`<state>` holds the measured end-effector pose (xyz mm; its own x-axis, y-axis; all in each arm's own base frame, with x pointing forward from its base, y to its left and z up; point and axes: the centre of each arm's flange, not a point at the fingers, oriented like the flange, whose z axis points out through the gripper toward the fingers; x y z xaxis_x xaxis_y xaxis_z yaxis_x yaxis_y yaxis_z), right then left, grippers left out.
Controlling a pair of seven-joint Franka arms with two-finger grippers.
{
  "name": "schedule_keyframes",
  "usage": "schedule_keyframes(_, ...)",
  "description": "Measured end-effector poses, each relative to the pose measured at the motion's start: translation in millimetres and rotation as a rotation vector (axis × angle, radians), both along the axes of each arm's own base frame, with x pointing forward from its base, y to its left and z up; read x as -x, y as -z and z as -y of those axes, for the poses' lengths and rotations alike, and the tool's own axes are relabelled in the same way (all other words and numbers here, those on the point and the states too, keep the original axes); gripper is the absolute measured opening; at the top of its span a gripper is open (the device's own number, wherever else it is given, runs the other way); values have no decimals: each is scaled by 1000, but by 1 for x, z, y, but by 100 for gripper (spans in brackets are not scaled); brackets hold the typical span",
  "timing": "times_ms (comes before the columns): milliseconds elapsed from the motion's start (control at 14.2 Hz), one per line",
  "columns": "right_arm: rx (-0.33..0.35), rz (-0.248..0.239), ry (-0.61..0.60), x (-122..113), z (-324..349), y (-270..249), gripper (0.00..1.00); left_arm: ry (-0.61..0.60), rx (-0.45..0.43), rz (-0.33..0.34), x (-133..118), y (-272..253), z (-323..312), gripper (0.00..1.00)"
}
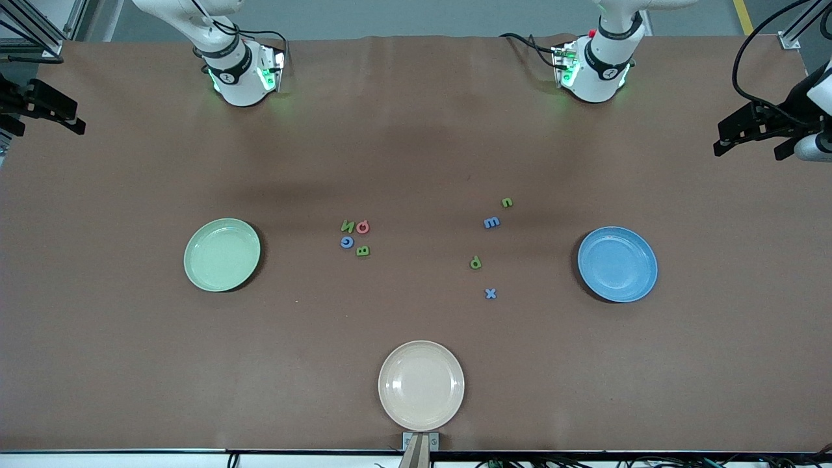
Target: Sort upper and lower case letters into plates
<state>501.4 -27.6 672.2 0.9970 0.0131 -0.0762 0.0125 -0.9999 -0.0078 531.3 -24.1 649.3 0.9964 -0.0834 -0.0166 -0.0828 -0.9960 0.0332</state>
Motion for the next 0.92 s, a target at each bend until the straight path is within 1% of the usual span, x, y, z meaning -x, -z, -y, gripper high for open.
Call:
schedule_keyframes(212,0,0,3,0,0,-1,100,0,17,-11,-2,5,4,100)
schedule_keyframes(424,-3,1,8,0,2,-1,100,6,24,-56,-13,28,23,100)
schedule_keyframes(636,-24,2,51,0,0,-2,100,-28,14,-121,-29,71,66,100)
schedule_keyframes(918,-28,3,68,0,-1,-2,100,-94,11,-161,-54,140,124,100)
